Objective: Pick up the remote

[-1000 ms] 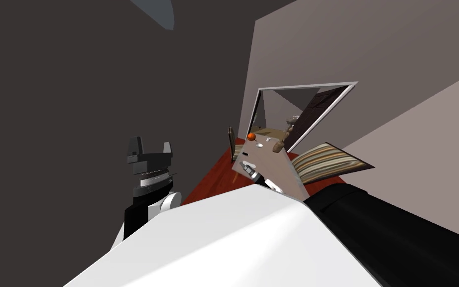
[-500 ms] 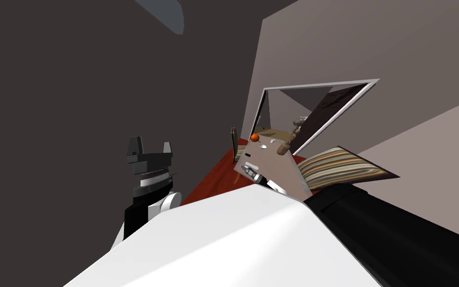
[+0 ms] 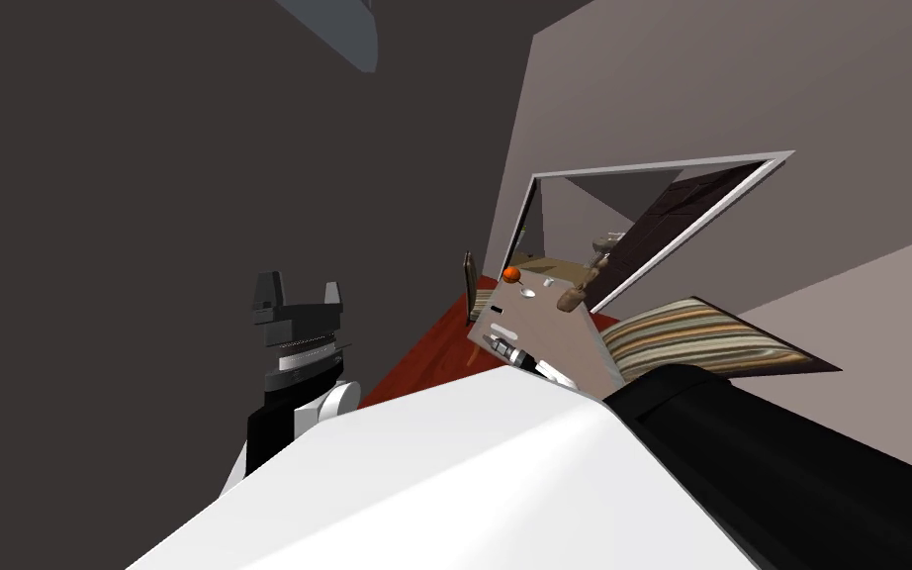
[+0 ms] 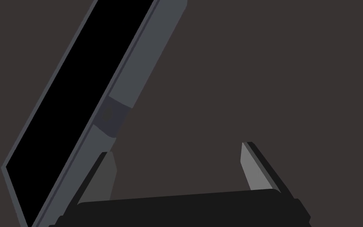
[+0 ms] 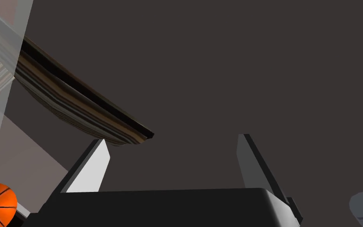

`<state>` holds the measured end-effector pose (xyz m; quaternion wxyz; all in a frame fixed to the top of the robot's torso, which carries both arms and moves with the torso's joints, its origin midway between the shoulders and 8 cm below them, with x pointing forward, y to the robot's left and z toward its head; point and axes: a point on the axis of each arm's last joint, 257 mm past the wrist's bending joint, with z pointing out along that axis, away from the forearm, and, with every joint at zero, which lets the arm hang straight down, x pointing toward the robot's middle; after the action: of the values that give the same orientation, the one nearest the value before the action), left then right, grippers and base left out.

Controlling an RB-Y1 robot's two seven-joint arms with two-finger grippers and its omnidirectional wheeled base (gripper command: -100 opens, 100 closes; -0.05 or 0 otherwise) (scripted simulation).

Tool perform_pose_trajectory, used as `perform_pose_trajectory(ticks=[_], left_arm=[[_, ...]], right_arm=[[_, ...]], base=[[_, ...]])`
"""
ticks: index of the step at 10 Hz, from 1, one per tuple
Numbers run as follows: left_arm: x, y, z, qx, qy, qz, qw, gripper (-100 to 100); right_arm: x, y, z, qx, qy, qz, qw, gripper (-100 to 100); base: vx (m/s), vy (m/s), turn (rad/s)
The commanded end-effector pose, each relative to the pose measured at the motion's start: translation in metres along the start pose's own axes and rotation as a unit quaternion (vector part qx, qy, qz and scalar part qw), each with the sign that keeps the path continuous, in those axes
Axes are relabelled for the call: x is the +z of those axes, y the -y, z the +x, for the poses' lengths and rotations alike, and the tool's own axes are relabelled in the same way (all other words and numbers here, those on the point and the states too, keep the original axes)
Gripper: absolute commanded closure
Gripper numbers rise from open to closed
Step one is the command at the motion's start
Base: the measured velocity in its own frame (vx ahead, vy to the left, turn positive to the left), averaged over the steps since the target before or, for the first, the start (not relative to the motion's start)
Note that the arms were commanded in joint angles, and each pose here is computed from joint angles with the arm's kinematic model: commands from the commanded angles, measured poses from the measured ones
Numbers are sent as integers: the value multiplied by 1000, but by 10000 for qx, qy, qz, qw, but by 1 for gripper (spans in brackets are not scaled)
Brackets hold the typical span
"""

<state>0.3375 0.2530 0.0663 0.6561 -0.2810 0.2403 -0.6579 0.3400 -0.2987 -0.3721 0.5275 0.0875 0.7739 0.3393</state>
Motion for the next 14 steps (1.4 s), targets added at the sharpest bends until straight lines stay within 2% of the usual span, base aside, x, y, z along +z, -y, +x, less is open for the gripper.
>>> perform_pose_trajectory(ticks=[1, 2, 3, 7, 10, 12, 13, 14], left_arm=[[0, 0, 0, 0, 0, 0, 10000, 0], [0, 0, 0, 0, 0, 0, 10000, 0], [0, 0, 0, 0, 0, 0, 10000, 0], [0, 0, 0, 1, 0, 0, 10000, 0], [0, 0, 0, 0, 0, 0, 10000, 0], [0, 0, 0, 0, 0, 0, 10000, 0], [0, 0, 0, 1, 0, 0, 10000, 0], [0, 0, 0, 1, 0, -1, 10000, 0]], right_arm=[[-8, 17, 11, -97, -182, 170, 9996, -100], [-16, 31, 21, -182, -352, 324, 9987, -100], [-16, 31, 21, -182, -352, 324, 9987, -100], [-46, 74, 54, -439, -910, 797, 9917, -100], [-60, 89, 66, -514, -1124, 981, 9875, -100], [-86, 115, 88, -682, -1537, 1272, 9775, -100], [-89, 117, 89, -671, -1553, 1302, 9769, -100], [-104, 130, 101, -747, -1774, 1456, 9704, -100]], base=[[-3, 8, 176], [18, -15, 205], [30, -33, 42], [27, -33, 167], [-5, 3, 114], [26, -58, 280], [24, -49, 87], [18, -51, 183]])
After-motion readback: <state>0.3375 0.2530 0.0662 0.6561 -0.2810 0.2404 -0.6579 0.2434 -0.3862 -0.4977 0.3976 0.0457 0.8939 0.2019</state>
